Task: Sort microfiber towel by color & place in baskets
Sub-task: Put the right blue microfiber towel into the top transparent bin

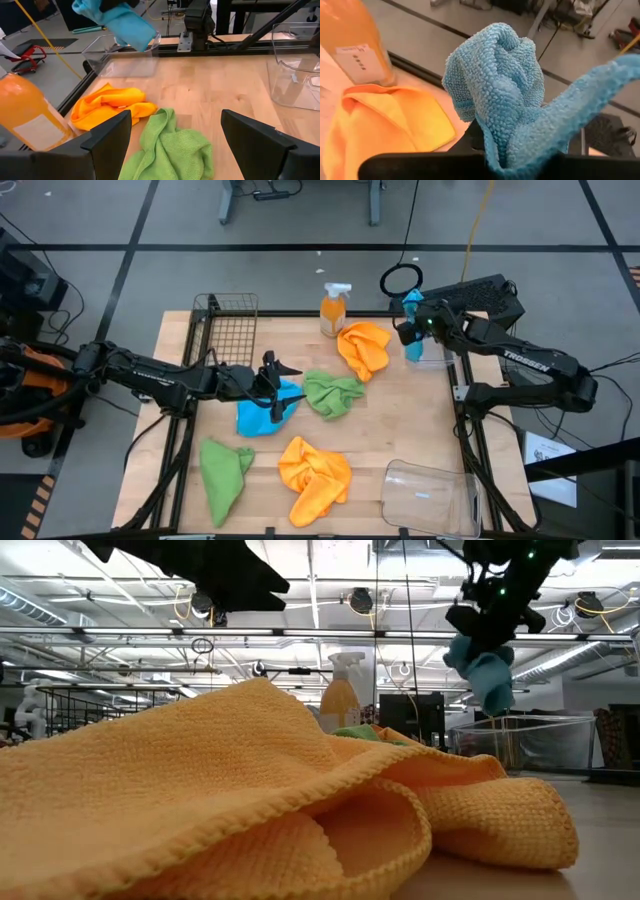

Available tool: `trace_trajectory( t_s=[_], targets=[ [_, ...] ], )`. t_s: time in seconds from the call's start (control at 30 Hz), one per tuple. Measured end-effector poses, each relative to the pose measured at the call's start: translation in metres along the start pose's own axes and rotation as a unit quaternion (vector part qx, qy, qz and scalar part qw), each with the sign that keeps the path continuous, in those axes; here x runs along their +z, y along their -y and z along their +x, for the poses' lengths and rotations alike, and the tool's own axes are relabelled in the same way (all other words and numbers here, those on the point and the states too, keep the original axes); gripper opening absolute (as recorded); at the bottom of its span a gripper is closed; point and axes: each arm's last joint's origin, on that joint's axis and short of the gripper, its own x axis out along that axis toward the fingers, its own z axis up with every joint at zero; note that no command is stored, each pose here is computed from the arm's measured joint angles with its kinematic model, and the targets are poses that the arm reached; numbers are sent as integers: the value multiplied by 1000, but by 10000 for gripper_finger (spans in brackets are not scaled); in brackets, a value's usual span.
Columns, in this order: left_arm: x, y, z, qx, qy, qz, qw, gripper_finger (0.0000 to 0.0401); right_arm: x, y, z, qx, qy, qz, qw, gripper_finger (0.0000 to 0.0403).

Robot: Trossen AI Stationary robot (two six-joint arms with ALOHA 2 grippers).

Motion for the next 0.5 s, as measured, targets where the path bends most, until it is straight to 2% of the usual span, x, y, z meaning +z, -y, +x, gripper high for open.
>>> trace_trajectory(
  t_s=[0.5],
  targets=[
    [-1,7,-2,-14,-5,6,1000,310,-26,37,43,-122,-52,15,991,14]
  ],
)
